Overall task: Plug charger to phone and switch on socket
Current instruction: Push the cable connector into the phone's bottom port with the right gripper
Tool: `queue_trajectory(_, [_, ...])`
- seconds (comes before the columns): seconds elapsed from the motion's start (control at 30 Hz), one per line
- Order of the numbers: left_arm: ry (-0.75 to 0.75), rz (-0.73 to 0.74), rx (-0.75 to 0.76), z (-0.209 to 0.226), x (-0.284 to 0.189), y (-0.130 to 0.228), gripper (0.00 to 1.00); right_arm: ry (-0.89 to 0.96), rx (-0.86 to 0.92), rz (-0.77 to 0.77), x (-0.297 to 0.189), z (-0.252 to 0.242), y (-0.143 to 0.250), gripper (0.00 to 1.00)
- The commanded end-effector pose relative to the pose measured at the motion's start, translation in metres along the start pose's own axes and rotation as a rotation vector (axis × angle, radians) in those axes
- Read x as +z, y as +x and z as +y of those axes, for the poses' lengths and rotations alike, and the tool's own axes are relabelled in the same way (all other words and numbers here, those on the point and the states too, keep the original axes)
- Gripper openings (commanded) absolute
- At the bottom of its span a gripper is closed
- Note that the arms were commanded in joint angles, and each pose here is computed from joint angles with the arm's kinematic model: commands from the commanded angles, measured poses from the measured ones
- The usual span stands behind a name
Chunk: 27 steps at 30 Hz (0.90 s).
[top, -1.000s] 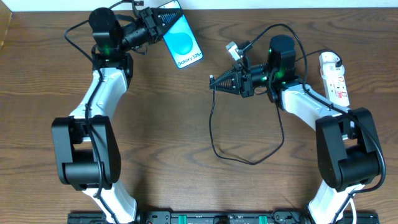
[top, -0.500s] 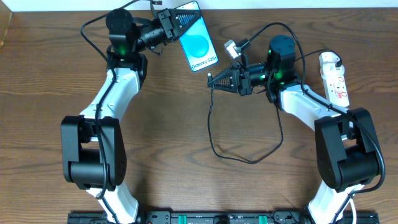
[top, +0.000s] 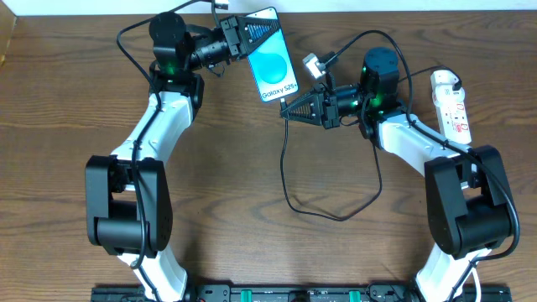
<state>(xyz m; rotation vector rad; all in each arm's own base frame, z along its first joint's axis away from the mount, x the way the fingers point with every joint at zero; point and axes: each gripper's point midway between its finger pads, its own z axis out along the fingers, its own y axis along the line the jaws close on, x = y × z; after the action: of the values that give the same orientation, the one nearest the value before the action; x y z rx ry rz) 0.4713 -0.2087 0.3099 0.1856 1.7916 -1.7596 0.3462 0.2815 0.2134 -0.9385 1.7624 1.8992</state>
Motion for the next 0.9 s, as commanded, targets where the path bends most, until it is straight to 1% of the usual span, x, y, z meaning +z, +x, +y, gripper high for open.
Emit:
queue_trajectory(0.0, [0.034, 0.033, 0.071, -0.018, 0.002, 0.003, 0.07, -0.008, 0.003, 0.008, 0.004, 0.001, 0.001, 0.01])
queue_trajectory(0.23, [0.033, 0.036, 0.080, -0.018, 0.002, 0.004, 0.07, -0.014, 0.002, 0.014, 0.008, 0.002, 0.002, 0.01])
queue_trajectory(0.5, [0.010, -0.019, 0.077, -0.014, 0.003, -0.006, 0.07, -0.017, 0.002, 0.017, 0.009, 0.003, 0.003, 0.01])
queue_trajectory(0.87, [0.016, -0.003, 0.080, -0.015, 0.002, -0.004, 0.07, -0.017, 0.002, 0.017, 0.009, 0.003, 0.003, 0.01])
